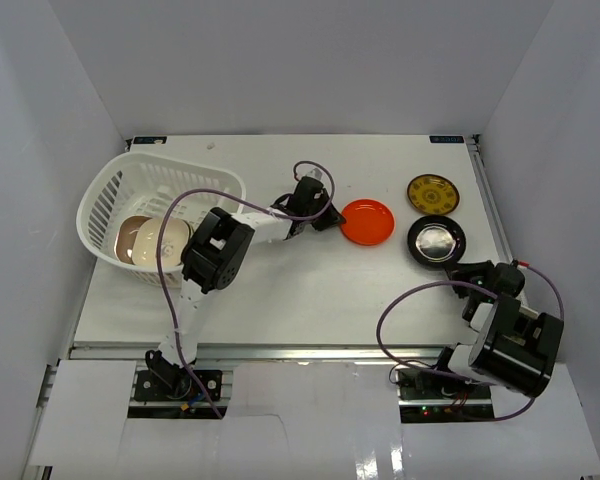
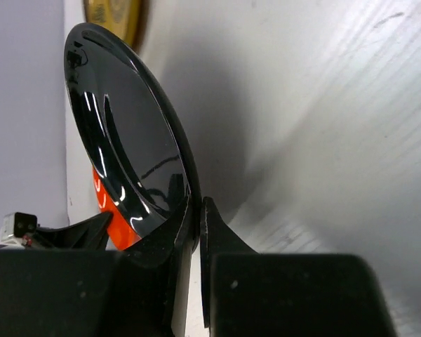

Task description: Place the plates into the plastic bin on the countertop

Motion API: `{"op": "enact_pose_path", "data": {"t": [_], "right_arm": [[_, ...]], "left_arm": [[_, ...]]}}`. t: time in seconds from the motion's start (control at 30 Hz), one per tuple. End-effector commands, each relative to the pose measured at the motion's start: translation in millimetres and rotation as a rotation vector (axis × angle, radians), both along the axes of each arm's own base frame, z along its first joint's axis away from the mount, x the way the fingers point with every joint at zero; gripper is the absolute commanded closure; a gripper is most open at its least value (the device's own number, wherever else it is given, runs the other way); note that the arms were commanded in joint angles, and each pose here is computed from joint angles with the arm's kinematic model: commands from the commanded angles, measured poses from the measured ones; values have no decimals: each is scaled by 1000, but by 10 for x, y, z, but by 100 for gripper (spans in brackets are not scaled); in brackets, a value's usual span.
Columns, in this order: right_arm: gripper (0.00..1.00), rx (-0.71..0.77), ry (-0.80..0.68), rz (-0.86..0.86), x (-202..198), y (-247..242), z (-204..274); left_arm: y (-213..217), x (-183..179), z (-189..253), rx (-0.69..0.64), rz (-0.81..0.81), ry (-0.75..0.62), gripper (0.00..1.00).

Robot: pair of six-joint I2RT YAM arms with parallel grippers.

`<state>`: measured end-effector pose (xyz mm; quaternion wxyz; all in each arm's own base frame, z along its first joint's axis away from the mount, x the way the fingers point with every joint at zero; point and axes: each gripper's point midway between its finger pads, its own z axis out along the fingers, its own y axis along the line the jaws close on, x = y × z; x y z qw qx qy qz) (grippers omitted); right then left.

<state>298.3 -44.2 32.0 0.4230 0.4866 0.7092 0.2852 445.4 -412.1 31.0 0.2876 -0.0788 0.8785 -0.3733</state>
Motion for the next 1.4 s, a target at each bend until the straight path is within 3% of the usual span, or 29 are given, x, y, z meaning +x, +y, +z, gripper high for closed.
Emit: {"op": "enact_pose_path", "data": {"t": [0.0,0.07,0.2,0.3,0.43,0.47,0.5,0.53,0.63,0.7,0.83,0.93,0.97,1.03,1.07,1.1,1.17,1.2,1.23,1.3,1.33,1.37], "right_arm": [[92,-63,-101,21,4,32,291],[92,-75,-106,38,-42,74,347],[92,-145,-268,60,6,103,975],[92,-191,-373,76,21,133,1499],[92,-147,-487,188,108,356,2038],[92,-152,-508,202,132,404,2154],[92,-156,-516,248,158,564,2233],[92,-231,-548,229,228,552,2468],[92,-258,-582,320,315,992,2686],[92,-229,-600,419,352,1376,2725],[92,-230,-639,540,422,1970,2879],[92,-235,-671,667,455,2548,3034],[92,-239,-655,743,446,2860,2941],[92,-242,-707,784,469,3169,3202],[92,-261,-678,855,459,3485,3042],[92,-260,-733,870,468,3652,3304],[92,-269,-682,978,451,4142,3081],[92,-279,-747,995,445,4306,3349],[92,-290,-747,1020,450,4453,3328],[92,-321,-688,1093,439,4832,3051],[92,-333,-730,1099,463,4956,3223],[92,-350,-674,1142,471,5143,2954]], "left_arm": [[238,-190,-267,91,16,70,100],[308,-286,-93,82,6,46,100],[305,-456,427,-11,-37,-26,100],[342,-571,1092,-91,-50,-130,100],[552,-666,2187,-143,-21,-334,100],[707,-642,2337,-105,34,-364,100],[865,-726,2803,-128,64,-454,100],[1034,-734,3011,-94,105,-510,100],[1705,-818,3529,-45,261,-620,100],[2296,-750,3437,60,420,-578,100],[3582,-1013,3189,178,748,-520,100],[4050,-1224,3095,263,894,-513,100],[4216,-1272,2879,343,936,-466,100],[4451,-1322,2636,429,1014,-410,100],[4571,-1300,2368,474,1022,-361,100],[4631,-1291,2216,483,1029,-316,100],[4832,-1259,1859,474,1049,-198,100],[4856,-1270,1681,456,1047,-150,100],[4873,-1266,1598,438,1043,-128,99],[4917,-1274,1497,416,1051,-100,89],[4939,-1286,1516,419,1059,-107,67],[4952,-1293,1559,420,1067,-121,50]]}}
